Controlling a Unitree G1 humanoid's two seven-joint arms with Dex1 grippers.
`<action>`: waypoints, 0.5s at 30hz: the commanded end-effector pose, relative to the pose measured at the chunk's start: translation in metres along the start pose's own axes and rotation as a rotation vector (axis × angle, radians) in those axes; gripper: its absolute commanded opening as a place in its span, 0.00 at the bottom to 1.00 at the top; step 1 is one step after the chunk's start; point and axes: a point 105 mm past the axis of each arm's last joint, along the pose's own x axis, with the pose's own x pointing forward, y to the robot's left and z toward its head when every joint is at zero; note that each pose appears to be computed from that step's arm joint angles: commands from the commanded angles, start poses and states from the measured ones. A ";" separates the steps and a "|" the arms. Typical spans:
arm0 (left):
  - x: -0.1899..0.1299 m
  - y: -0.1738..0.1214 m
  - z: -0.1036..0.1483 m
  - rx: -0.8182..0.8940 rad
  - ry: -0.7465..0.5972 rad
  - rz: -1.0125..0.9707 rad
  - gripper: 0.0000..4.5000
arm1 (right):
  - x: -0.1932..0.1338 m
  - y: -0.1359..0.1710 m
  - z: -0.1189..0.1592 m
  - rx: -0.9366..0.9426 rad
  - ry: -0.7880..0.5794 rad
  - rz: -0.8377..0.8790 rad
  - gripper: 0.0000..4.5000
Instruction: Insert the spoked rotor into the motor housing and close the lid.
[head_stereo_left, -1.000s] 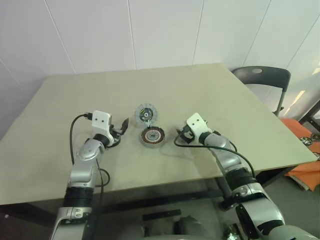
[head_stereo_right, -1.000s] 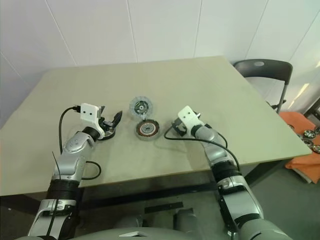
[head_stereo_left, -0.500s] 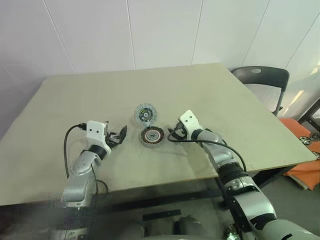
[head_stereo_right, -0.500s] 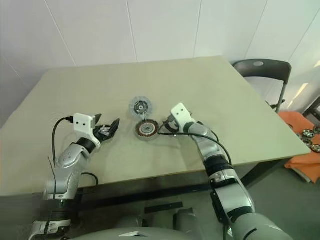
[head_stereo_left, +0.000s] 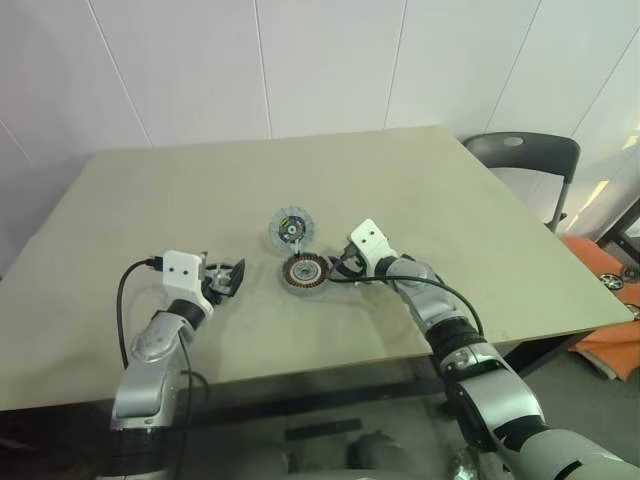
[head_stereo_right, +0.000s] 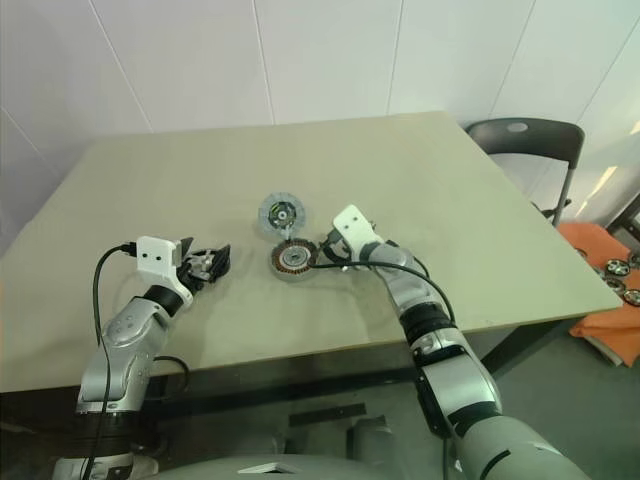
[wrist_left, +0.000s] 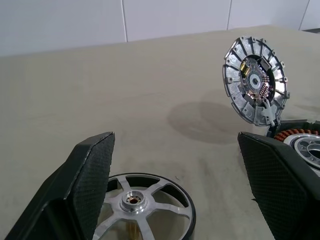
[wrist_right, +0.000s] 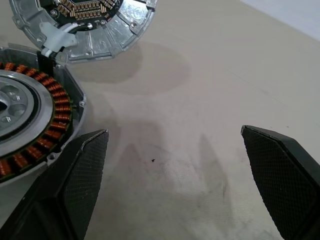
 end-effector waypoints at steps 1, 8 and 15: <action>0.001 0.002 0.018 0.026 -0.053 -0.005 0.93 | 0.000 -0.006 0.016 -0.015 -0.054 -0.022 0.99; 0.002 0.002 0.017 0.034 -0.047 -0.005 0.93 | -0.004 -0.006 0.010 -0.016 -0.042 -0.029 0.99; 0.001 0.001 0.017 0.040 -0.045 -0.002 0.93 | -0.003 -0.004 0.009 -0.019 -0.039 -0.025 0.99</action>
